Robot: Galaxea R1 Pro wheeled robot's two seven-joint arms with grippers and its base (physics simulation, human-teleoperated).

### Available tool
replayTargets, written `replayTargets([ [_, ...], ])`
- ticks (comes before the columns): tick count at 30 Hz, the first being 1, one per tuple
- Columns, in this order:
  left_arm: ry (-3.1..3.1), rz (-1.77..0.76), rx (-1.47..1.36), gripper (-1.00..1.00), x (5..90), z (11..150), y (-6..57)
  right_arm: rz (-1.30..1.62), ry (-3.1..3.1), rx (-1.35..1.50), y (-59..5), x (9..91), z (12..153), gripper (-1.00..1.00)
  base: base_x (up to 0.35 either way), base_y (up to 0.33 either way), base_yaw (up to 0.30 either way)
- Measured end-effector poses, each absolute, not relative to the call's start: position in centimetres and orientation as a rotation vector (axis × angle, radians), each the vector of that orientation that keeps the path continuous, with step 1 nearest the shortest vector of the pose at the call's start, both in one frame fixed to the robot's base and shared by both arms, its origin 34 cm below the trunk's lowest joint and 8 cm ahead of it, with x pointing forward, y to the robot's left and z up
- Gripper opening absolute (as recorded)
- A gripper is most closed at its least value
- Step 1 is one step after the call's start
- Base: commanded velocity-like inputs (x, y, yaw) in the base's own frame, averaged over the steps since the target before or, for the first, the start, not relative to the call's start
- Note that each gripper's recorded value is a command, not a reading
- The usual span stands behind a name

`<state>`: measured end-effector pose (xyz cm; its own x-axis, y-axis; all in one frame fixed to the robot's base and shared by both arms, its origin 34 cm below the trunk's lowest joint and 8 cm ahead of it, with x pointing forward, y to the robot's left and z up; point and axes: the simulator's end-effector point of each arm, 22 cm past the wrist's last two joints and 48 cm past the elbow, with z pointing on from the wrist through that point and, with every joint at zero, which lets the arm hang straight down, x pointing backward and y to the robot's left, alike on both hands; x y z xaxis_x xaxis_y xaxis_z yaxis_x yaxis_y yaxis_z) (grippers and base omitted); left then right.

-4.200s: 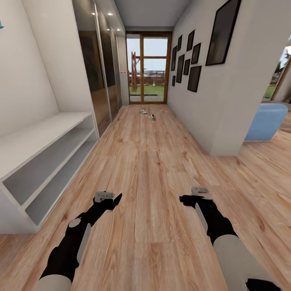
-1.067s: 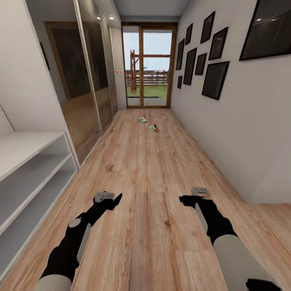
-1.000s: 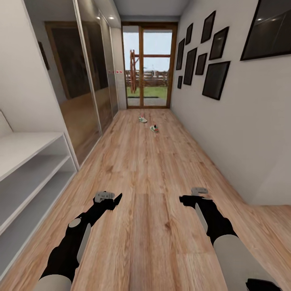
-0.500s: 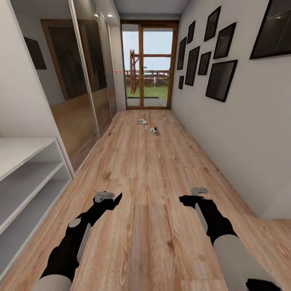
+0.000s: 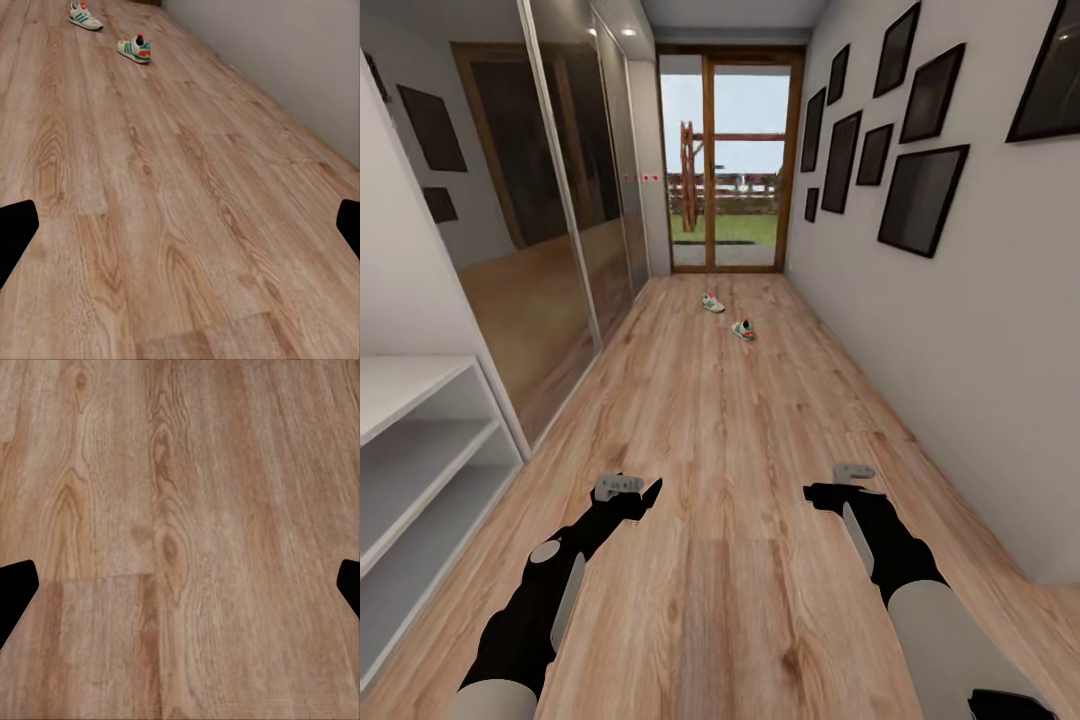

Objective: Pick up the two gym shoes and the two sandals from the corridor floor and place them onto the hallstand (shoe rack) in the corridor, making sure they are on the rack and not on the floor. Arrange them so the two gym shoes are next to each other and the two sandals are next to each other.

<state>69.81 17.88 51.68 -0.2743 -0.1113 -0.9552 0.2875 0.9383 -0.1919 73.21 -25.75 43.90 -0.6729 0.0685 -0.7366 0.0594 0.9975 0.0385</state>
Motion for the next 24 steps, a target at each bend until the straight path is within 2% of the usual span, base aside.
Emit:
replayTargets([
  [24,1.81,-0.385,0.131,1.0,69.81,51.68,17.88,0.014,2.31,0.089,-25.76,73.22,43.92,1.0,0.35,-0.103,0.0],
])
